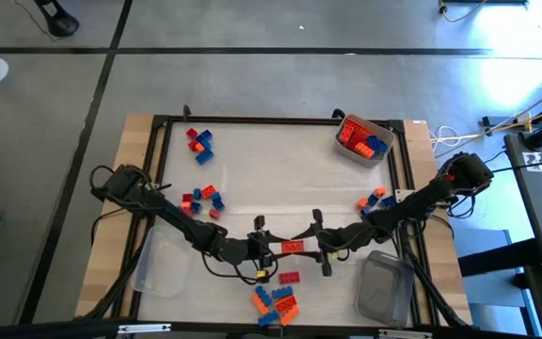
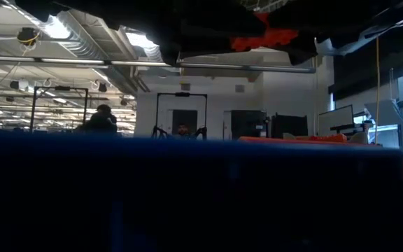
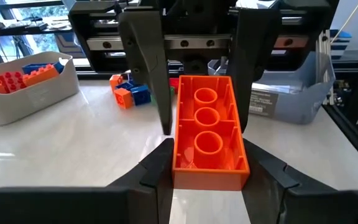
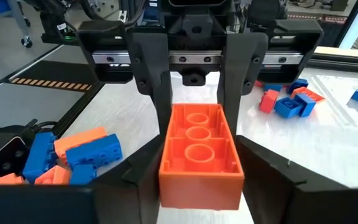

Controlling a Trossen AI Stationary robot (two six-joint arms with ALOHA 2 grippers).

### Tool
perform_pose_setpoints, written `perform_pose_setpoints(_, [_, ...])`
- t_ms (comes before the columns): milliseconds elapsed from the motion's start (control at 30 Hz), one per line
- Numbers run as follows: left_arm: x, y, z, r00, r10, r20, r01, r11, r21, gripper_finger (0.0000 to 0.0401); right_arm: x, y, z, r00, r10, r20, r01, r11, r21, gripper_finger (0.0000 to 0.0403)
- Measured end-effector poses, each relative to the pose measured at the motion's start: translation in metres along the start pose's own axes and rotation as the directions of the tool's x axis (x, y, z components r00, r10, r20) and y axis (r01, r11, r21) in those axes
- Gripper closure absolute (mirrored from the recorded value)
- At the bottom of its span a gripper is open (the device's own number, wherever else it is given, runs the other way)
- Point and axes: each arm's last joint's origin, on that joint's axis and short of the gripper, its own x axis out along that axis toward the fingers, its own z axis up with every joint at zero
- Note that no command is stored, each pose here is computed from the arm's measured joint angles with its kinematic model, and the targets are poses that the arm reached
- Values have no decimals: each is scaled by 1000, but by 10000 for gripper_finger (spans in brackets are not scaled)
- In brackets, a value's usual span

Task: Sort blocks by size
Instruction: Put the orange game piece into the gray bin

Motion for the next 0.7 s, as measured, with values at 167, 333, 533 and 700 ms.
perform_pose_setpoints(167, [0, 0, 0, 1000, 5, 0, -5, 1000, 0, 273, 0, 0, 0, 1000, -1, 0, 1, 1000, -17, 263])
perform_pose_setpoints(333, [0, 0, 0, 1000, 4, 0, -4, 1000, 0, 256, 0, 0, 0, 1000, -1, 0, 1, 1000, -18, 265])
perform_pose_setpoints(533, [0, 2, 1, 1000, 2, -9, -2, 1000, 8, 194, -1, -1, 0, 999, -37, -2, 37, 999, -29, 247])
perform_pose_setpoints(700, [-12, 8, 13, 997, 22, -69, -20, 999, 36, 173, -13, -7, 9, 989, -143, -21, 142, 988, -64, 264])
